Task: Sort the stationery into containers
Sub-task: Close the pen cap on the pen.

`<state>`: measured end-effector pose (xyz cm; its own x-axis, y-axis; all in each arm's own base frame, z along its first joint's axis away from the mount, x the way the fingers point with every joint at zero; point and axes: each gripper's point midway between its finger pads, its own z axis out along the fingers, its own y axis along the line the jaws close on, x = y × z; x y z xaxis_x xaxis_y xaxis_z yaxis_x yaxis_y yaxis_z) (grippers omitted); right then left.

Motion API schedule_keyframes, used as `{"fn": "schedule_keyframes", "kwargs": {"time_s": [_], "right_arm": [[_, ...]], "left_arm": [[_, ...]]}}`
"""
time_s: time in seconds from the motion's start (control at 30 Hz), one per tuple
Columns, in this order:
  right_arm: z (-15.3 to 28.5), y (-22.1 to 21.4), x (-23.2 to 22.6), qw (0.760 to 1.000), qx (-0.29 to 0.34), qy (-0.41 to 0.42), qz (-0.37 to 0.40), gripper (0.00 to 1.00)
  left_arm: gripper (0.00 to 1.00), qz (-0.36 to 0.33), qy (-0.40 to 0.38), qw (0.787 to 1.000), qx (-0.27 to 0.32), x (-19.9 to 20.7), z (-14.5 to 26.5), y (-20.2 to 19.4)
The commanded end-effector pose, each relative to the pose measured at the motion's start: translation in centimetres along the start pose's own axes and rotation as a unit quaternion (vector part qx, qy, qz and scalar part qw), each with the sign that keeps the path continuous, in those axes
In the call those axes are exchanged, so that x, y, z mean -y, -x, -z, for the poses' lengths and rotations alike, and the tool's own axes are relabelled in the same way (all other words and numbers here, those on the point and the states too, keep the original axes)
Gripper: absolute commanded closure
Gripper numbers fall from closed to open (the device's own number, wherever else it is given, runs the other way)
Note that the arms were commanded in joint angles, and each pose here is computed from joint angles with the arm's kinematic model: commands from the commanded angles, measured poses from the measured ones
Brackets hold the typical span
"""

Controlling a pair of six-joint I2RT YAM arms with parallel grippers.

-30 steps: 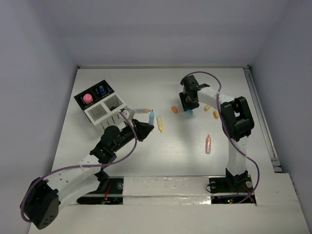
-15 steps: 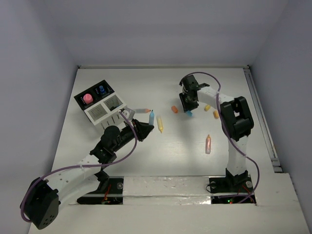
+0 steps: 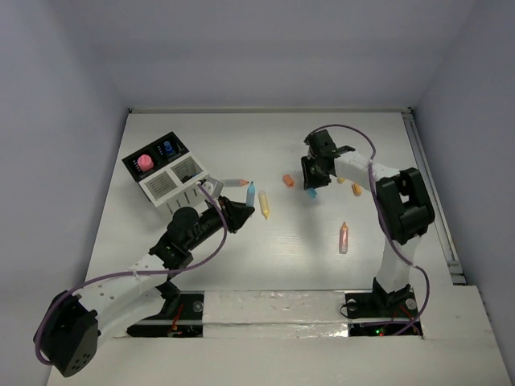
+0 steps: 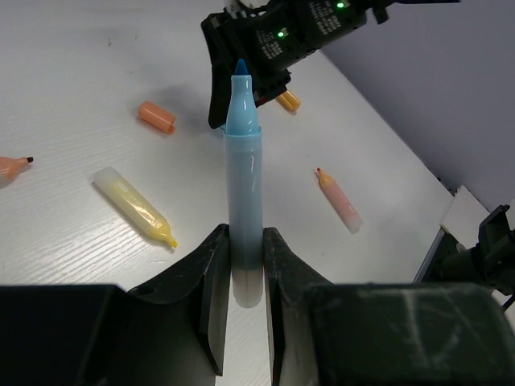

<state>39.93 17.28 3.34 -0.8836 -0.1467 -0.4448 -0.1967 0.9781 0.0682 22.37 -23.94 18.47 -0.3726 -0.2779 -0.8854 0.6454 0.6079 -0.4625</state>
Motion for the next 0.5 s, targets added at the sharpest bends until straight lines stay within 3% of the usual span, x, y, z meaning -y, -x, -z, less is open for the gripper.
{"fn": "schedule_keyframes", "kwargs": {"time_s": [0.0, 0.13, 0.3, 0.47], "right_arm": [[5.3, 5.4, -3.4, 0.986, 0.131, 0.084, -0.060, 0.89], [10.6, 7.1, -7.8, 0.960, 0.217, 0.149, -0.095, 0.89], [17.6, 10.3, -13.0, 0.909, 0.343, 0.201, -0.123, 0.89], [20.4, 12.2, -17.0, 0.874, 0.399, 0.235, -0.146, 0.91]], "left_arm": [[1.00, -0.010, -0.027, 0.999, 0.022, 1.1, -0.2, 1.0], [1.00, -0.008, -0.025, 1.000, 0.010, 0.8, -0.7, 0.4], [1.00, -0.006, -0.011, 1.000, 0.003, 0.3, -1.3, -0.1], [1.00, -0.004, 0.021, 1.000, -0.006, -1.0, -1.9, -0.8]]}}
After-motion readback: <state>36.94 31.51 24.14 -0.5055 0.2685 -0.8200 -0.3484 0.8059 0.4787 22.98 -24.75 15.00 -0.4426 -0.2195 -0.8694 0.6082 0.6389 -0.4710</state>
